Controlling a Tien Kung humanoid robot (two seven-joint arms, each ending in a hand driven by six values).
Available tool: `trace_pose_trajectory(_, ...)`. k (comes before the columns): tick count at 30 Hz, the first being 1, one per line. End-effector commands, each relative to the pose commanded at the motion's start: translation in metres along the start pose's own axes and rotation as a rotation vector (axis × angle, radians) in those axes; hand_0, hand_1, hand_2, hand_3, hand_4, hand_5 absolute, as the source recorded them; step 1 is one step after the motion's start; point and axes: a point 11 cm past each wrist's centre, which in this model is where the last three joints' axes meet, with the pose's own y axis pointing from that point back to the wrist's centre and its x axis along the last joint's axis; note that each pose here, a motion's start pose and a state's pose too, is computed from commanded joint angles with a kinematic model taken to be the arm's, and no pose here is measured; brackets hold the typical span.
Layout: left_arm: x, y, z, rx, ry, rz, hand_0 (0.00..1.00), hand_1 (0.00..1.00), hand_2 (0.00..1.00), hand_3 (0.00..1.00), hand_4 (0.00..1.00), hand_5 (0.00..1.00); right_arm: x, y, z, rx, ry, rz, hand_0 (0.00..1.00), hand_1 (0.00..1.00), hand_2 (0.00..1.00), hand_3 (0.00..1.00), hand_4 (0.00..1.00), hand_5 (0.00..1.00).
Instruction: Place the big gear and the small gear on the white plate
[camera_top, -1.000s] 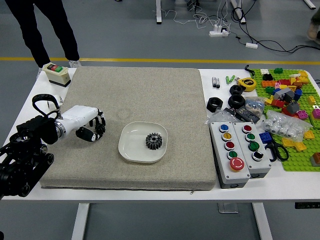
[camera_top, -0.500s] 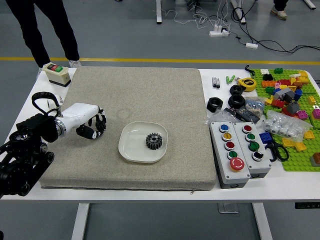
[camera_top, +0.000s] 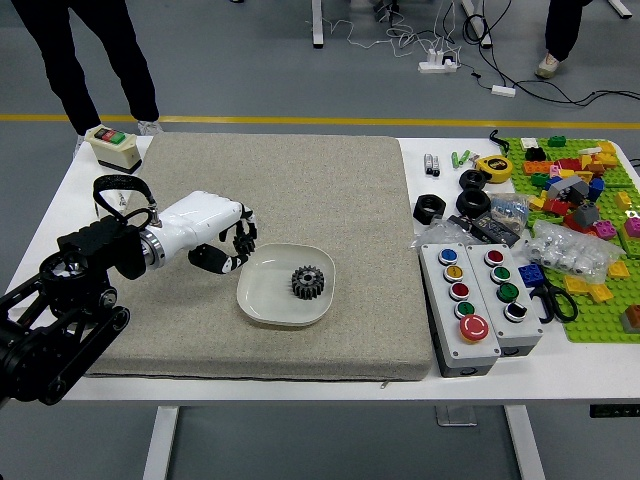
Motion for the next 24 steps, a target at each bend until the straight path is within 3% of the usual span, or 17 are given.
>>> trace_pose_trajectory(4, -0.002, 0.001, 0.023, -0.063, -0.029, -0.015, 0.284, 0.394, 0.454, 0.527, 0.502, 0.05, 0.001, 0.0, 0.0, 0.001, 0.001, 0.001, 0.745, 0.772, 0.819, 0.775, 0.931, 0.731)
trace_pose_trajectory(5, -0.005, 0.001, 0.027, -0.075, -0.034, -0.023, 0.288, 0.415, 0.478, 0.548, 0.589, 0.064, 0.001, 0.0, 0.0, 0.0, 0.001, 0.001, 0.744, 0.772, 0.818, 0.774, 0.931, 0.731)
trace_pose_trajectory(10, -0.019, -0.002, 0.034, -0.092, -0.037, -0.051, 0.288, 0.415, 0.478, 0.548, 0.589, 0.064, 0.0, 0.0, 0.001, -0.002, 0.002, 0.001, 0.744, 0.772, 0.818, 0.774, 0.931, 0.731)
trace_pose_trajectory(11, -0.02, -0.002, 0.034, -0.092, -0.036, -0.053, 0.331, 0.487, 0.527, 0.595, 0.955, 0.262, 0.0, 0.0, 0.001, -0.002, 0.003, 0.001, 0.743, 0.772, 0.818, 0.774, 0.93, 0.73)
trace_pose_trajectory(16, -0.028, -0.003, 0.033, -0.089, -0.028, -0.068, 0.331, 0.487, 0.527, 0.595, 0.955, 0.262, 0.0, 0.0, 0.003, -0.005, 0.002, 0.001, 0.743, 0.772, 0.818, 0.774, 0.93, 0.73)
trace_pose_trajectory(17, -0.03, -0.004, 0.033, -0.086, -0.026, -0.07, 0.417, 0.622, 0.682, 0.775, 0.998, 0.372, 0.0, 0.0, 0.003, -0.005, 0.003, 0.001, 0.743, 0.772, 0.817, 0.773, 0.93, 0.731)
trace_pose_trajectory(22, -0.033, -0.003, 0.029, -0.077, -0.021, -0.086, 0.417, 0.622, 0.682, 0.775, 0.998, 0.372, -0.001, 0.0, 0.004, -0.007, 0.004, 0.0, 0.743, 0.772, 0.817, 0.773, 0.93, 0.731)
trace_pose_trajectory(23, -0.032, -0.003, 0.029, -0.078, -0.02, -0.085, 0.471, 0.69, 0.765, 0.807, 0.998, 0.426, -0.001, 0.0, 0.005, -0.008, 0.004, -0.001, 0.745, 0.772, 0.817, 0.773, 0.93, 0.731)
trace_pose_trajectory(24, -0.031, -0.003, 0.029, -0.079, -0.019, -0.083, 0.471, 0.69, 0.765, 0.807, 0.998, 0.426, -0.001, 0.0, 0.005, -0.008, 0.004, -0.001, 0.745, 0.772, 0.817, 0.773, 0.93, 0.731)
